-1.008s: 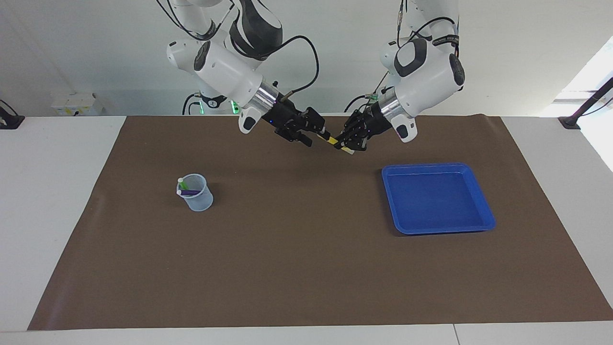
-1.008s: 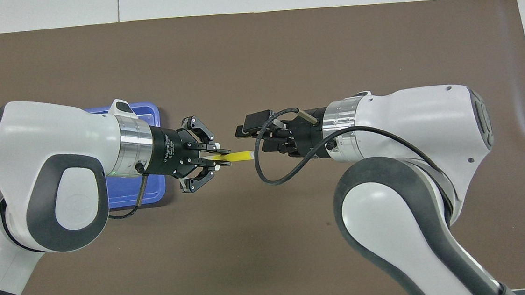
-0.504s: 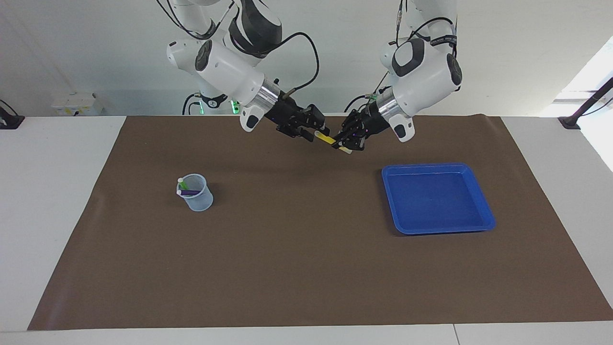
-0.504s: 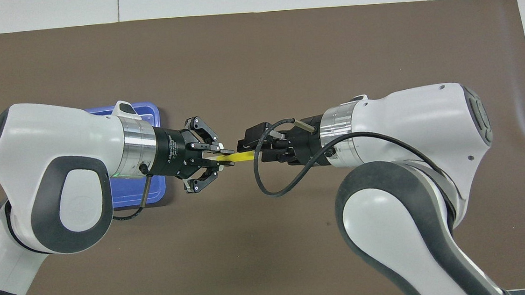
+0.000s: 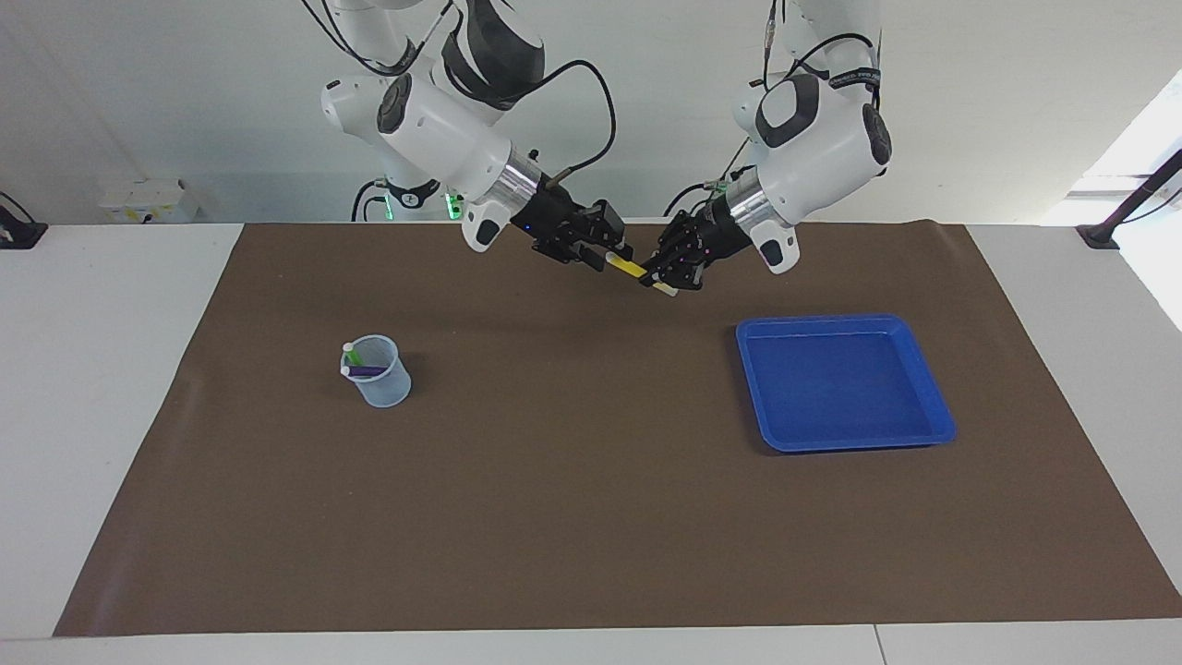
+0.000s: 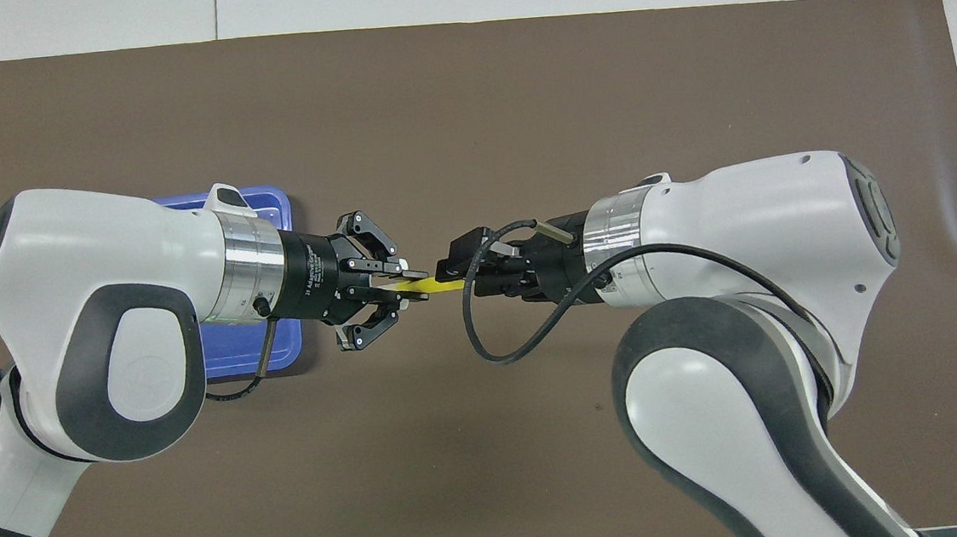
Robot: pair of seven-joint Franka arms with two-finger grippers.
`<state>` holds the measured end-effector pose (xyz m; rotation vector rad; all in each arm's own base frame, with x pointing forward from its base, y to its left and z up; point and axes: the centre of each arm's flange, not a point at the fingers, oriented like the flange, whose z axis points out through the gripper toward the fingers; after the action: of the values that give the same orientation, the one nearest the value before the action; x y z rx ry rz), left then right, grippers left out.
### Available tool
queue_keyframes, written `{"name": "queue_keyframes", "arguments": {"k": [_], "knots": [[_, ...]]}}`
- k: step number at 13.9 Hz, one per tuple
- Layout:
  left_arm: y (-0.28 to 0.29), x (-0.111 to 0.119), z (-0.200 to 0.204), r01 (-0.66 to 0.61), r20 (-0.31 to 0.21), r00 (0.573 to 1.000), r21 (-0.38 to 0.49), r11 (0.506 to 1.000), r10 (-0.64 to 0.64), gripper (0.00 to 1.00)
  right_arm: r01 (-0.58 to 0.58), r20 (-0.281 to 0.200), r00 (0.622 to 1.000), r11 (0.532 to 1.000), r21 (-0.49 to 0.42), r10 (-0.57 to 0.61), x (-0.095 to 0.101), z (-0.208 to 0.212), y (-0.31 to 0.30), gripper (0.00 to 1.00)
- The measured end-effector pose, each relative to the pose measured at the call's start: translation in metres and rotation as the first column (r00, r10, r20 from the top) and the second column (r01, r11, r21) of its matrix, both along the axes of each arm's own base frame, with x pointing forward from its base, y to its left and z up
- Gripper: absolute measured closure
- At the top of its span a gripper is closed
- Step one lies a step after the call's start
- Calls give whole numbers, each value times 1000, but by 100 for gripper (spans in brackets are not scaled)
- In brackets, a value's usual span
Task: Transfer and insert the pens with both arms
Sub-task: 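Grasp the yellow pen with the right gripper and open the left gripper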
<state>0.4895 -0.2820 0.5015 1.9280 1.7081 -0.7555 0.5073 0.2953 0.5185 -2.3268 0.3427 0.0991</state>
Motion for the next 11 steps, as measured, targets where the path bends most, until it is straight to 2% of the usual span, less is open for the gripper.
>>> {"name": "queue_keyframes", "arguments": {"k": [1, 3, 8, 9, 11], "knots": [[0, 0, 0, -1, 0, 1000, 0, 1000, 1, 83, -1, 1, 1000, 1000, 0, 1, 0, 0, 0, 56], [0, 0, -1, -3, -3, 1000, -2, 1000, 3, 83, -1, 3, 1000, 1000, 2, 1, 0, 1, 0, 81], [-2, -1, 0, -7, -5, 1000, -11, 1000, 7, 83, -4, -2, 1000, 1000, 3, 4, 1, 3, -3, 82], [-3, -1, 0, -8, -2, 1000, -12, 1000, 8, 76, -4, -8, 1000, 1000, 2, 4, 2, 3, -6, 82], [-2, 0, 1, -12, 1, 1000, -12, 1000, 12, 53, -18, -27, 999, 1000, -14, 17, 6, 1, -18, 82]]}}
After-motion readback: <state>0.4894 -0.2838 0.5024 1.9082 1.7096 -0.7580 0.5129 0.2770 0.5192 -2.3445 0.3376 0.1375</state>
